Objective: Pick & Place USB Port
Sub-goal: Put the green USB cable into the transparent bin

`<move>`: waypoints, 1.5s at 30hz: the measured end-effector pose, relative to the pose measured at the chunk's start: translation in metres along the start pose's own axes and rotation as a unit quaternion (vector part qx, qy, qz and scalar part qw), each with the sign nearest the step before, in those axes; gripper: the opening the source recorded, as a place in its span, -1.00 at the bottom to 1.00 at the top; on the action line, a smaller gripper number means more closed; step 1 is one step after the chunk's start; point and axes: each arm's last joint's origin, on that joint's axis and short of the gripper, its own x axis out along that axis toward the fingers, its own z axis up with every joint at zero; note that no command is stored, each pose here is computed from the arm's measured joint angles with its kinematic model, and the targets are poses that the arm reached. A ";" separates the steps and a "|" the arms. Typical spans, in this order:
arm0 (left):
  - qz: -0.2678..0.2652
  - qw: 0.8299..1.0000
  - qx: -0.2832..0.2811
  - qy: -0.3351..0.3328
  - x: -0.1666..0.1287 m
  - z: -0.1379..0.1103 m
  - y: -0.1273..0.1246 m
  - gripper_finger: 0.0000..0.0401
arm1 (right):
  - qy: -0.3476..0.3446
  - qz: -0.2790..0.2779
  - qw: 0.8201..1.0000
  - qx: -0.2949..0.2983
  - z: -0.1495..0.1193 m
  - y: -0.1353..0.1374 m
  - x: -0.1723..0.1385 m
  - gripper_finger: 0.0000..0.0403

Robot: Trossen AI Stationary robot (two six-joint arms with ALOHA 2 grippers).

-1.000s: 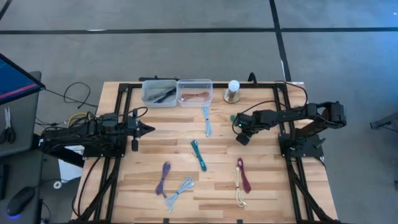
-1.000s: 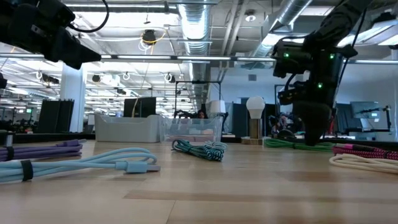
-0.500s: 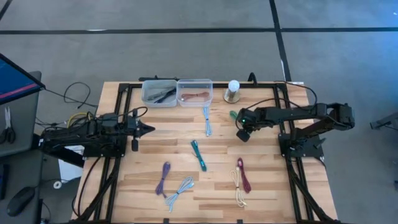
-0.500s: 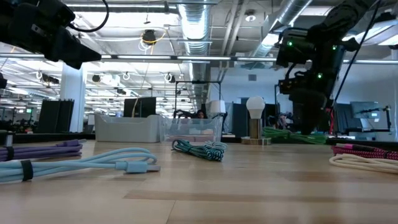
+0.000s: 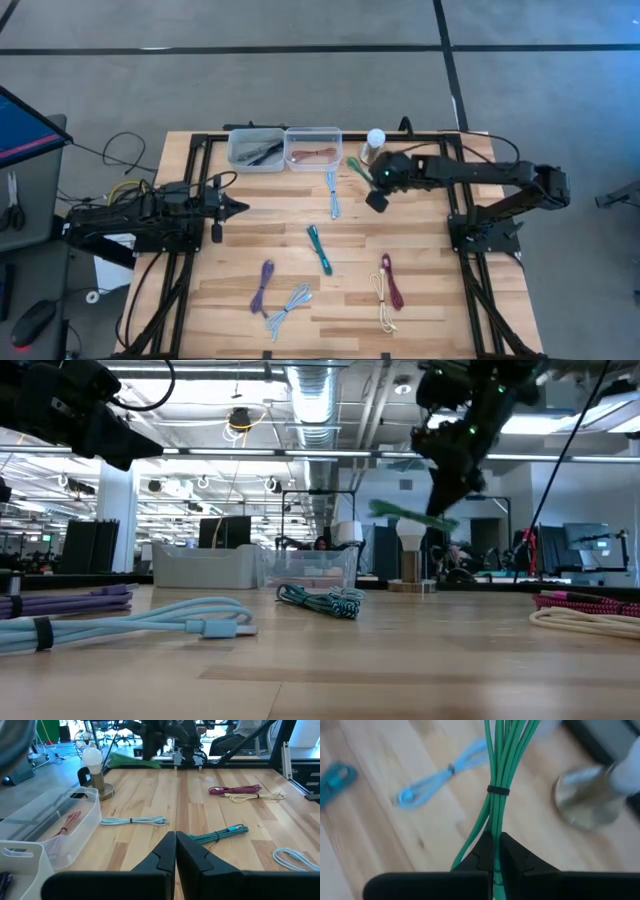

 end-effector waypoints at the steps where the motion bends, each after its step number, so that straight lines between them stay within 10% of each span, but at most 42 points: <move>1: 0.000 1.000 0.000 0.000 0.000 0.000 0.000 -0.94 | -0.010 0.000 1.000 -0.003 0.006 -0.001 -0.003 -0.99; 31: 0.000 1.000 -0.007 0.002 0.001 0.000 0.000 -0.94 | -0.049 -0.006 0.988 -0.146 0.137 0.006 0.065 -0.99; 45: 0.000 1.000 -0.007 0.002 0.001 0.000 0.000 -0.94 | -0.025 -0.020 0.990 -0.135 0.155 -0.019 0.112 -0.99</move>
